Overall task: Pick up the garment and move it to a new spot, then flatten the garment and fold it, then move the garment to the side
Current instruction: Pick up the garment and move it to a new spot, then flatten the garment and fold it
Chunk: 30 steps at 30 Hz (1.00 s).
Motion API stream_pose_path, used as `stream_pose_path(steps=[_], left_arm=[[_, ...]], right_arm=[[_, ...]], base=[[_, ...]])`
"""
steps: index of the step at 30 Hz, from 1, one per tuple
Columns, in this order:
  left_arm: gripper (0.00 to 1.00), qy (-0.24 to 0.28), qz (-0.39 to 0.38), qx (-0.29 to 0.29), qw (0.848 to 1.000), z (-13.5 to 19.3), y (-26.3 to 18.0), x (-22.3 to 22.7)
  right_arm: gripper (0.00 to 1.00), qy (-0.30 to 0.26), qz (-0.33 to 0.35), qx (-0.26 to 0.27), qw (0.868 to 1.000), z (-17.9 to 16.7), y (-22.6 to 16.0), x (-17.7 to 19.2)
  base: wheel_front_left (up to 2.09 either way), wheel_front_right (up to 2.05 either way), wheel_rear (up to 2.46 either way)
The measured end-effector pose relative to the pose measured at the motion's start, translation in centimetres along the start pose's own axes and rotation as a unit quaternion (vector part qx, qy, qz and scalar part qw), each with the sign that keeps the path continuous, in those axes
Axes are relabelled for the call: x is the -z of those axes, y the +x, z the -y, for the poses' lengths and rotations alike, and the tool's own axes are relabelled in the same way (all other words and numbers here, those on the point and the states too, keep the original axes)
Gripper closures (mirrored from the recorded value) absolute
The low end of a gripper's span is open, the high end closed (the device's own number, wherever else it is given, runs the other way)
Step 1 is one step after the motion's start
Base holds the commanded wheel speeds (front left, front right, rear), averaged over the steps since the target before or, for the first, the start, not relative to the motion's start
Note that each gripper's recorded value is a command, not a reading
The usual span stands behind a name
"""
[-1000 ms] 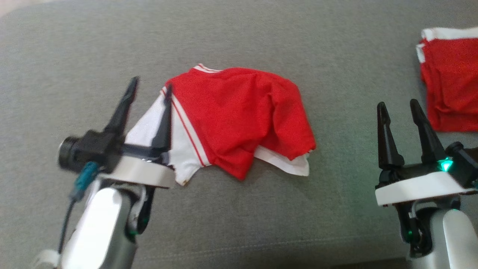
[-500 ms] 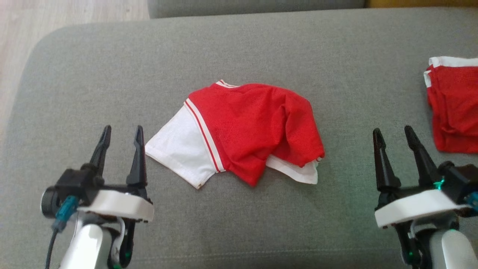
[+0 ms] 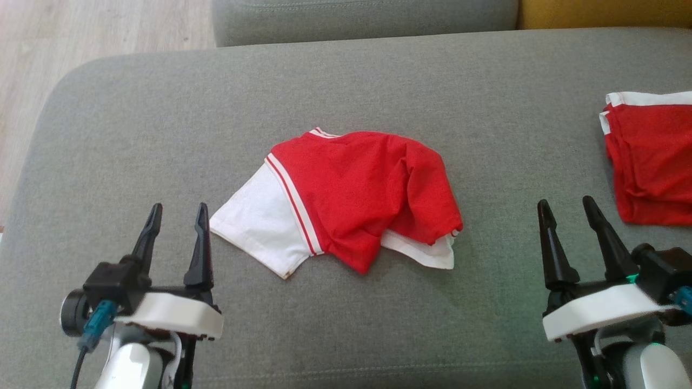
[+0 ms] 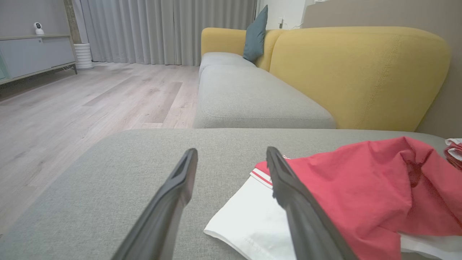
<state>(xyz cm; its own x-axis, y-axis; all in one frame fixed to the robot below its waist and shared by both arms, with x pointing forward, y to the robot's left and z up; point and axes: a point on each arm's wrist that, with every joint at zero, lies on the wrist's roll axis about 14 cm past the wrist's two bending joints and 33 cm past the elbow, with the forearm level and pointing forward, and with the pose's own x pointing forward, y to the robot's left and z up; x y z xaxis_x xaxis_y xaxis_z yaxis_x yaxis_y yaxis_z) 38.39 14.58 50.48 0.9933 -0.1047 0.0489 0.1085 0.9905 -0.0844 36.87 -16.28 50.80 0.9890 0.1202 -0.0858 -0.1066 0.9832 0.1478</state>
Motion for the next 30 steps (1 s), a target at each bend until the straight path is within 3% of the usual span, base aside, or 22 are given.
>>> stream_pose_path(steps=[23,26,30], left_arm=[[0.00,0.008,-0.008,-0.002,1.000,-0.4,0.2,0.5],[0.00,0.008,-0.010,-0.001,1.000,-0.4,0.4,0.7],[0.00,0.006,-0.014,0.003,1.000,-0.2,0.8,1.1]], right_arm=[[0.00,0.002,-0.014,-0.004,1.000,-0.2,0.6,0.8],[0.00,-0.003,-0.027,-0.033,0.999,-2.1,1.1,1.5],[0.00,-0.013,-0.060,-0.125,0.990,-8.2,2.1,2.8]], base=[[0.00,0.00,0.00],[0.00,0.00,0.00],[0.00,0.00,0.00]])
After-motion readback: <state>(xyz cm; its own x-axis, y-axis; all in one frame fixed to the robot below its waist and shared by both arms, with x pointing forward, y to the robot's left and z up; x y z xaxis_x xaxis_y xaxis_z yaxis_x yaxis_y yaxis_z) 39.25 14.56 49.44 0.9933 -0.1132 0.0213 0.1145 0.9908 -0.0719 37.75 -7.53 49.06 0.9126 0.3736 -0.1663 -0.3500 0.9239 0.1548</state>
